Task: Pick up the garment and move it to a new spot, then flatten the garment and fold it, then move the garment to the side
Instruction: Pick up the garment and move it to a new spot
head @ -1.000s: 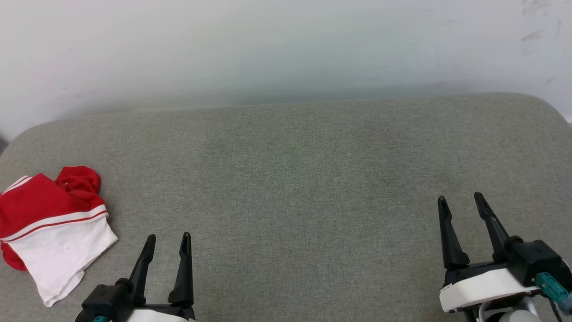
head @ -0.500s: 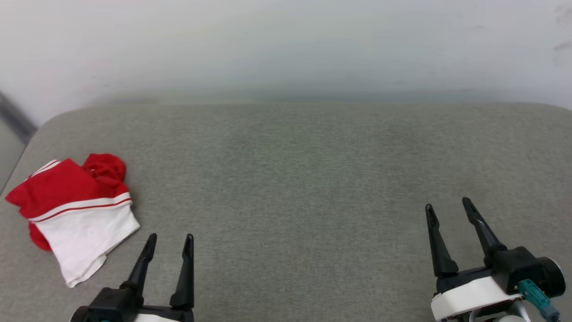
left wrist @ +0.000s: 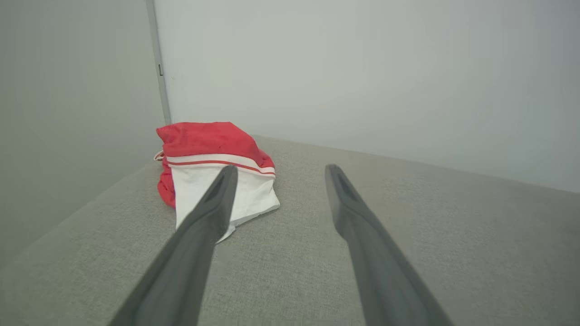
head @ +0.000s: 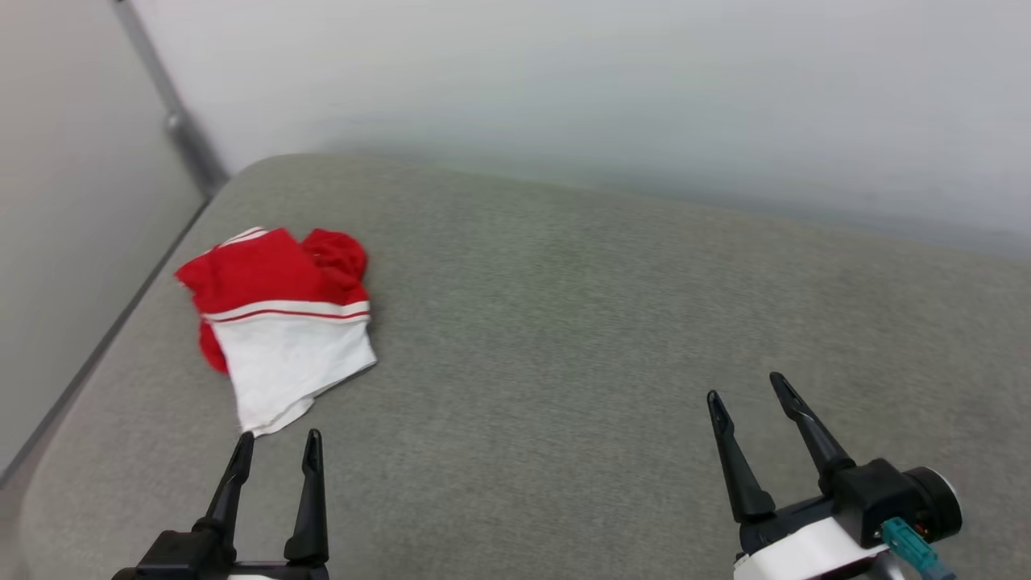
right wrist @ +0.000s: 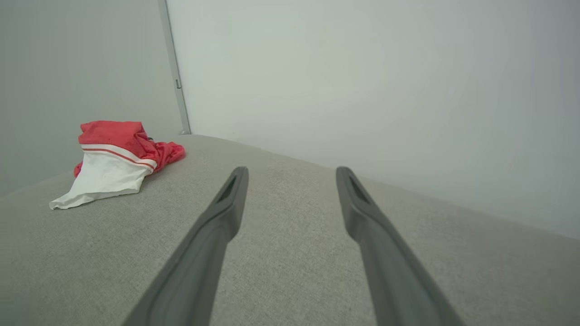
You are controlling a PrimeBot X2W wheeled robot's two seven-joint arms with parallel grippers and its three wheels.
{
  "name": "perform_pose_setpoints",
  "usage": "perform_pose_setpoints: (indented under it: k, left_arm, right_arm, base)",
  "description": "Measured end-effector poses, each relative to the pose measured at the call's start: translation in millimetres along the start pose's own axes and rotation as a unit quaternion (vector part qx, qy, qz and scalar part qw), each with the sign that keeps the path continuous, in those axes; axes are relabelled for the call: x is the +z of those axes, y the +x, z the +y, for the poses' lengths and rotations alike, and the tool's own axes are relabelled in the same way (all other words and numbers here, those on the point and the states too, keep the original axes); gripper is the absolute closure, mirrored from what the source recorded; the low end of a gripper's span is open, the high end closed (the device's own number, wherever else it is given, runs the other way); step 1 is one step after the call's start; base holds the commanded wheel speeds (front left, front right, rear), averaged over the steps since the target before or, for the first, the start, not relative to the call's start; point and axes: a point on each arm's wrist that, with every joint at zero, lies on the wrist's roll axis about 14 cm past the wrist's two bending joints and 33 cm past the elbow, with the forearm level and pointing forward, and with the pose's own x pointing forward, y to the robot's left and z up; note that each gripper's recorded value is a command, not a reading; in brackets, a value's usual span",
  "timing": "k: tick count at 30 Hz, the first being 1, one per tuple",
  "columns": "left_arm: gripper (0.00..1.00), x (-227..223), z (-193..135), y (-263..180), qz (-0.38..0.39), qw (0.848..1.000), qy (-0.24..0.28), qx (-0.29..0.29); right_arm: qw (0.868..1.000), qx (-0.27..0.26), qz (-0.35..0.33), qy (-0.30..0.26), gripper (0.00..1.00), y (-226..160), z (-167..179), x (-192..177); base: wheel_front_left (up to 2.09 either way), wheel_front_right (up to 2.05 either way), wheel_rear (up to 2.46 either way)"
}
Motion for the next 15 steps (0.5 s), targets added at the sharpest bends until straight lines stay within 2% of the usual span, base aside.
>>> perform_pose_setpoints:
  k: [8,15]
  left_arm:
    - [0.00,10,38,-29,-0.009,0.998,0.010,0.067]
    - [0.00,13,56,-51,-0.011,0.995,0.017,0.103]
  right_arm:
    - [0.997,0.079,0.003,0.014,0.00,20,49,-5]
    - [0.992,0.126,0.004,0.021,0.00,28,79,-7]
  base:
    - [0.00,0.00,0.00]
    - [0.00,0.00,0.00]
